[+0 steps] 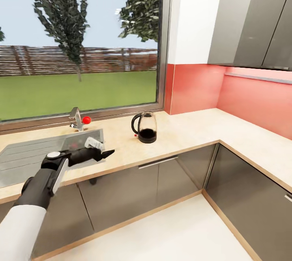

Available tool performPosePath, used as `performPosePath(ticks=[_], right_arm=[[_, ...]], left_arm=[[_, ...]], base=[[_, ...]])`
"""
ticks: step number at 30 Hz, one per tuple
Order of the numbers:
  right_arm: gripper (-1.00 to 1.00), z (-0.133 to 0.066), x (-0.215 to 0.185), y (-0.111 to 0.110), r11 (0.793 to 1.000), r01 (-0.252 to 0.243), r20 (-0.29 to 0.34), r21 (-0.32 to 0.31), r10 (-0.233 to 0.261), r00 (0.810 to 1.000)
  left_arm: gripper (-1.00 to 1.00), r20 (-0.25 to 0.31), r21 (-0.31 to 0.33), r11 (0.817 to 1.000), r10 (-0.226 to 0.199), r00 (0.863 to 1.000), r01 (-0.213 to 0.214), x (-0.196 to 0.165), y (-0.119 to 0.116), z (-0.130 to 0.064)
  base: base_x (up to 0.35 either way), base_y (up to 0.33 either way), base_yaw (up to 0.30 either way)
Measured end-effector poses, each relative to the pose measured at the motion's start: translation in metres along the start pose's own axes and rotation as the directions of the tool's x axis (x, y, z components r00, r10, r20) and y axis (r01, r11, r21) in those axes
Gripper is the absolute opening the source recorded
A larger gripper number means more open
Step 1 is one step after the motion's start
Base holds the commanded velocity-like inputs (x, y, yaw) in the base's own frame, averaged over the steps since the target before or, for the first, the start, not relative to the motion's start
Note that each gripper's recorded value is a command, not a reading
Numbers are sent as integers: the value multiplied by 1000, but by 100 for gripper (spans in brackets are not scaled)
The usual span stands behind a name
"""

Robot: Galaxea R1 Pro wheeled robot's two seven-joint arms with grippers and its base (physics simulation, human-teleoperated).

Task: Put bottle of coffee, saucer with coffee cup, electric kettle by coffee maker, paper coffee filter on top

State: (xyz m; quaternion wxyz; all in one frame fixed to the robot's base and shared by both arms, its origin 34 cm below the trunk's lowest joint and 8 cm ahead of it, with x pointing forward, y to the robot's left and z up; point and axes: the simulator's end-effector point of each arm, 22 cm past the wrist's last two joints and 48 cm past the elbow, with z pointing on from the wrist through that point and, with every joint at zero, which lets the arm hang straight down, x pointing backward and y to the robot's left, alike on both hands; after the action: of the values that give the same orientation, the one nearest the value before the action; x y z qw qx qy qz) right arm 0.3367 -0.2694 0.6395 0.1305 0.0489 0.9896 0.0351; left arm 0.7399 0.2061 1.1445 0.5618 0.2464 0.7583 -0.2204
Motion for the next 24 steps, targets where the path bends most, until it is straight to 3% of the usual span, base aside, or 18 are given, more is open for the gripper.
performPosePath(ticks=[4, 11, 18, 24], right_arm=[[100, 0, -2, 2, 1000, 1, 4, -4, -1, 1000], [100, 0, -2, 1, 1000, 1, 5, -4, -1, 1000], [100, 0, -2, -1, 1000, 3, 8, 2, -3, 1000], [100, -1, 1, -11, 1000, 7, 1, 13, -7, 1000]], left_arm=[[100, -44, 21, 999, -27, 999, 28, 16, 23, 2], [100, -65, 97, 995, -5, 998, 11, 19, 12, 3], [100, -65, 105, 994, 24, 998, -17, 17, 8, 1], [100, -63, 101, 995, 32, 998, -25, 14, 9, -1]], base=[[0, 0, 0], [0, 0, 0], [8, 0, 0], [206, 93, 0]])
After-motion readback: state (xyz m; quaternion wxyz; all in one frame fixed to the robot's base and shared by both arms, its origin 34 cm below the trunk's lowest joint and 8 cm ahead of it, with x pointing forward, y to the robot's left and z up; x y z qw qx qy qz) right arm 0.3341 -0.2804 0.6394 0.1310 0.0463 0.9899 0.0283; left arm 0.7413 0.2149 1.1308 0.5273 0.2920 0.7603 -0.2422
